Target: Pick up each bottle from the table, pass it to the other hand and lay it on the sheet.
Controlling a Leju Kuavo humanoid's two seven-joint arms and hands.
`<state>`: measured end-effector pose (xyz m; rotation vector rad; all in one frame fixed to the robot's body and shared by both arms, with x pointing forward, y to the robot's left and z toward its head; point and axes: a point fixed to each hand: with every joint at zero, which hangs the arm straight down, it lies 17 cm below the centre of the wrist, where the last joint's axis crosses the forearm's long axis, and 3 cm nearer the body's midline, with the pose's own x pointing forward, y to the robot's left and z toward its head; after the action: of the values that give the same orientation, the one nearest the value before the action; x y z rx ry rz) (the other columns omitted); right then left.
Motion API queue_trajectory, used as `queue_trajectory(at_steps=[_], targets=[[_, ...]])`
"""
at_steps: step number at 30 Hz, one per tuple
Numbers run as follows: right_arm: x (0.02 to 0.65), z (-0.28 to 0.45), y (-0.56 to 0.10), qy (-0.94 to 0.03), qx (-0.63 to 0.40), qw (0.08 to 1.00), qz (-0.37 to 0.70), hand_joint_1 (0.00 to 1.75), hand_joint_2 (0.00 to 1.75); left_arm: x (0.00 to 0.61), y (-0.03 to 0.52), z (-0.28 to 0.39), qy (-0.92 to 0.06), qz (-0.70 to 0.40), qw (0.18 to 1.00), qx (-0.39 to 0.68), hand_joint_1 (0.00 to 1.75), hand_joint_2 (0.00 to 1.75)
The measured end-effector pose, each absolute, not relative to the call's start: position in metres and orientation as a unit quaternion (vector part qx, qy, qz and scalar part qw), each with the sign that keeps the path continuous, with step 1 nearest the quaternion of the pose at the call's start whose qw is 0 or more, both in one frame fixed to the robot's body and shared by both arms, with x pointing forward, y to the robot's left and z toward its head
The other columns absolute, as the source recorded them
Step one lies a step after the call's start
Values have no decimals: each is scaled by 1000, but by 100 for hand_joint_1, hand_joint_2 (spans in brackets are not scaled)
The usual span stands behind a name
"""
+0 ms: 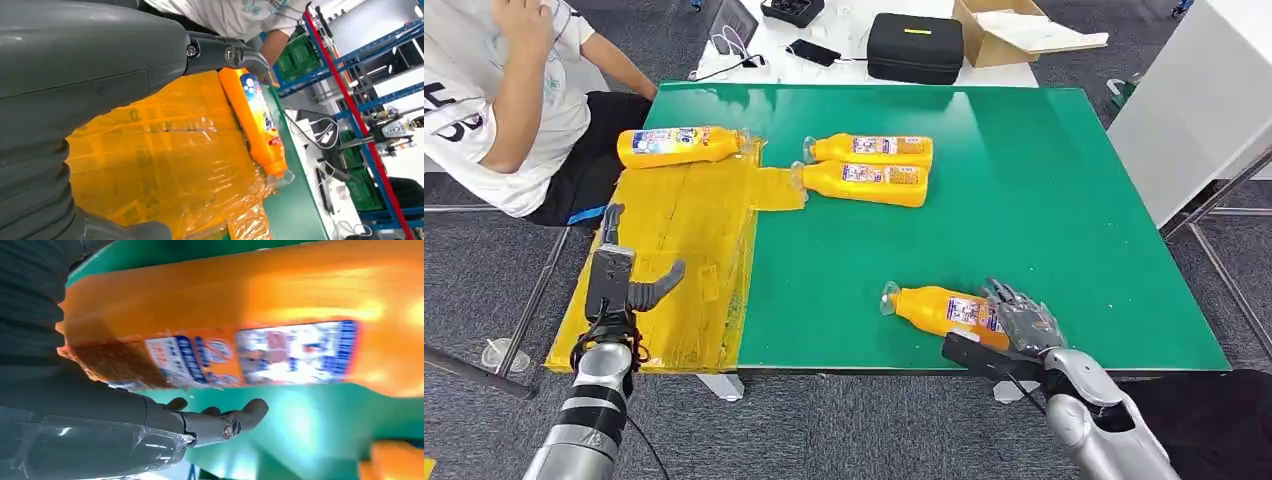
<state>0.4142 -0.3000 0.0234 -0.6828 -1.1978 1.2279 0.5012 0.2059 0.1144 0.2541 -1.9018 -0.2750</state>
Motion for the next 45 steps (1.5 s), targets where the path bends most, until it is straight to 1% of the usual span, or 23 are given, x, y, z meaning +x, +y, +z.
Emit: queue_trajectory(at_steps=[9,21,22,23,24,25,26,27,28,30,38,45], targets=[[417,9,-338,-483,-316,639,508,0,175,501,204,111,-805,-118,571,106,0,175],[419,0,-358,-464,-324,662,492,2,175,501,201,107,-802,-118,576,104,0,175],[418,-1,-359,-463,-322,665,490,9,175,501,201,107,-802,-117,576,104,0,175],[419,-2,-360,-463,-320,666,489,38,175,501,201,107,-802,-117,577,104,0,175],[419,-3,-360,-463,-318,669,487,133,175,501,201,107,-802,-117,577,103,0,175],[420,-3,-359,-466,-314,670,485,140,175,501,201,106,-801,-118,577,103,0,175],[421,-3,-359,-468,-311,671,484,152,175,501,201,107,-802,-118,577,103,0,175],[421,-3,-358,-472,-307,672,481,159,175,501,201,107,-802,-117,576,103,0,175],[423,-2,-357,-477,-303,673,478,175,175,502,201,108,-803,-117,575,103,0,175],[425,-2,-356,-484,-296,674,472,173,175,503,200,110,-804,-116,574,102,0,175],[432,1,-352,-510,-279,677,452,175,175,507,197,111,-805,-113,575,96,0,175],[436,7,-333,-554,-254,672,420,175,175,510,191,112,-805,-109,578,84,0,175]])
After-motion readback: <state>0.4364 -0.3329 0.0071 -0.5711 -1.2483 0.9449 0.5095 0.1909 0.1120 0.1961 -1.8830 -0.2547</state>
